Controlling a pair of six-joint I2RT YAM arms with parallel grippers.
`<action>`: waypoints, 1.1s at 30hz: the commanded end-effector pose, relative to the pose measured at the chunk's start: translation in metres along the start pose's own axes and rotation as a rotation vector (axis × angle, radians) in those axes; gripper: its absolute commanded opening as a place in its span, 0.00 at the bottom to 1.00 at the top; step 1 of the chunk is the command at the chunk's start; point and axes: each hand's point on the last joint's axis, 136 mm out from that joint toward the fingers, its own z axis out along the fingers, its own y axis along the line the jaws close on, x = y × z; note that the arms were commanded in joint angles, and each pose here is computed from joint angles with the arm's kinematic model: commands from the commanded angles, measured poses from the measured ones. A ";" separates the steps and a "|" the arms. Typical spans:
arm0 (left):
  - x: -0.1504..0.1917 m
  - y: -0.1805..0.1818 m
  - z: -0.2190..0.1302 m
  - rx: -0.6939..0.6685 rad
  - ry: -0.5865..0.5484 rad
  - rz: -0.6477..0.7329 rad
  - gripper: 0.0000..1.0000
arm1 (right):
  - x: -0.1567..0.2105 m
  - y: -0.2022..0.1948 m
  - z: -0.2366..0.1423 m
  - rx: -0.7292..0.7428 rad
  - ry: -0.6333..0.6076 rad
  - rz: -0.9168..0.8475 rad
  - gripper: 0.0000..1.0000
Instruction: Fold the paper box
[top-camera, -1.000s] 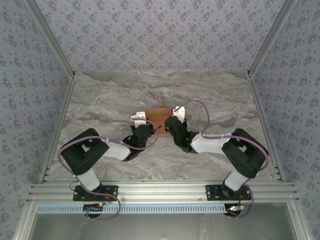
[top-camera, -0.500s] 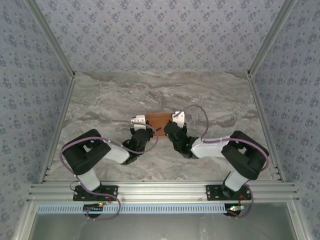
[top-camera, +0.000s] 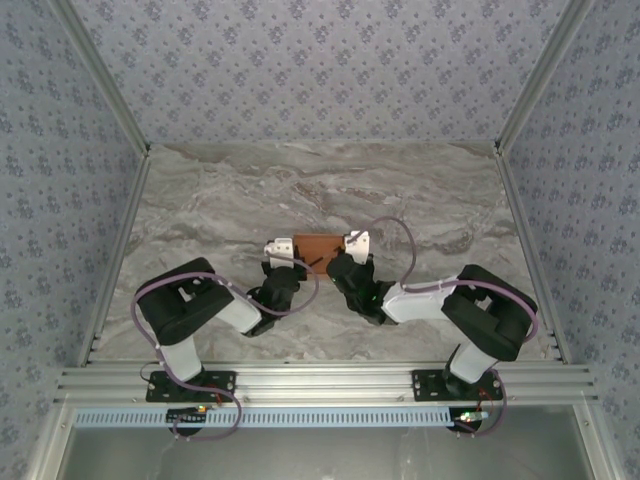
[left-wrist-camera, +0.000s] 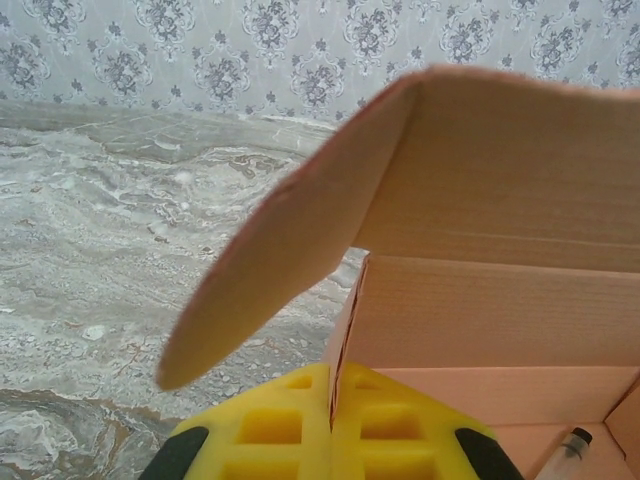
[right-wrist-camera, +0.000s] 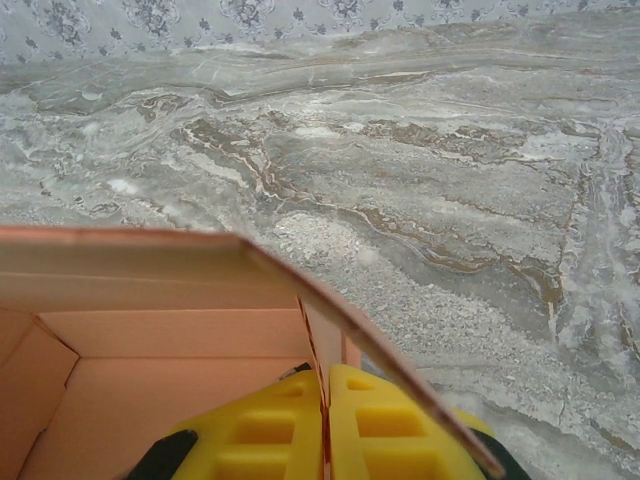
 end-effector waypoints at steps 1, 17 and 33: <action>0.019 0.005 -0.005 -0.004 0.044 0.065 0.00 | 0.004 -0.008 -0.007 0.036 -0.002 0.014 0.10; 0.020 0.007 -0.006 -0.007 0.041 0.080 0.00 | -0.001 -0.010 -0.011 0.065 -0.006 -0.005 0.14; 0.021 0.003 -0.005 0.002 0.040 0.119 0.00 | -0.028 -0.008 -0.025 0.033 -0.010 -0.039 0.26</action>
